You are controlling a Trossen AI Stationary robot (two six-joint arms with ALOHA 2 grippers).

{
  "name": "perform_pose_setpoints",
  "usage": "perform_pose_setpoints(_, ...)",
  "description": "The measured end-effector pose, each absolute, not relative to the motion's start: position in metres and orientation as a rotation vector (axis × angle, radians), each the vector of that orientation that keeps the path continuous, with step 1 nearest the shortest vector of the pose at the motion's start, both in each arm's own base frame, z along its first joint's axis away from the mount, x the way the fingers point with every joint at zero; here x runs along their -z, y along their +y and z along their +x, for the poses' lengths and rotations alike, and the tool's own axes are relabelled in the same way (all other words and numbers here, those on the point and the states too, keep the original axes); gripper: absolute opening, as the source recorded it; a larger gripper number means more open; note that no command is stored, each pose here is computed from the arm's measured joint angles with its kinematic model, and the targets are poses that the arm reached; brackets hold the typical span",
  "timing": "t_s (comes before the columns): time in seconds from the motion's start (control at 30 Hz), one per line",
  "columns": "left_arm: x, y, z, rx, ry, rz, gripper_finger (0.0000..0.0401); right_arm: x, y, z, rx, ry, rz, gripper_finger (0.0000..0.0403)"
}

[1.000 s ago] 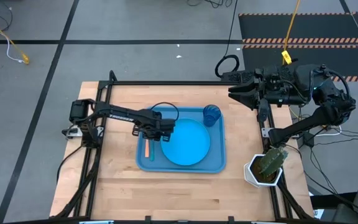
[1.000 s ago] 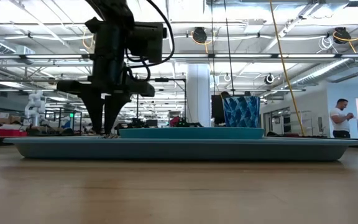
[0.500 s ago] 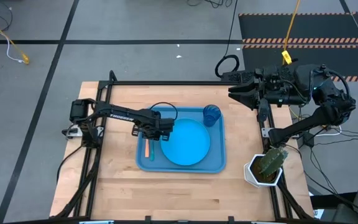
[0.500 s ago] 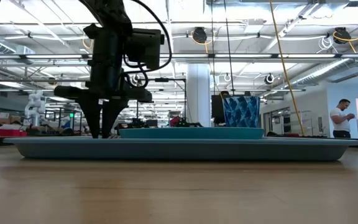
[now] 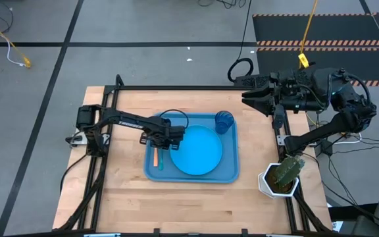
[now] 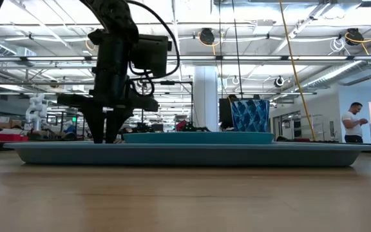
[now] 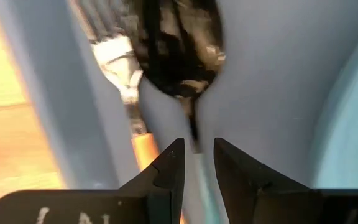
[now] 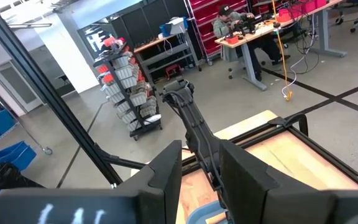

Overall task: Pick and place plate/cup/fork/spoon on tray
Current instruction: Put the blue spoon on the blue tray to the left of the blue plate

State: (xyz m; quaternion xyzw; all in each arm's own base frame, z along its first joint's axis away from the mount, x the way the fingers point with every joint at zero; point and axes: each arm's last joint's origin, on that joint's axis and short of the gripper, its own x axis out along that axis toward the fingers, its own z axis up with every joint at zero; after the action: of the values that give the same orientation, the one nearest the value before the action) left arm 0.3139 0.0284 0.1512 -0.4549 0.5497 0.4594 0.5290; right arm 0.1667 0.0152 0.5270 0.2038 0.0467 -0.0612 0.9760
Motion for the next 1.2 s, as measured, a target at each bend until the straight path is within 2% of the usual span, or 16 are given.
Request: perform_pose_setpoints(1.2, -0.143, 0.0379, 0.3181, -1.089, 1.312, -1.132, 0.0087, -0.5255, 0.0152, 0.1665, 0.127, 0.109, 0.404, 0.0098)
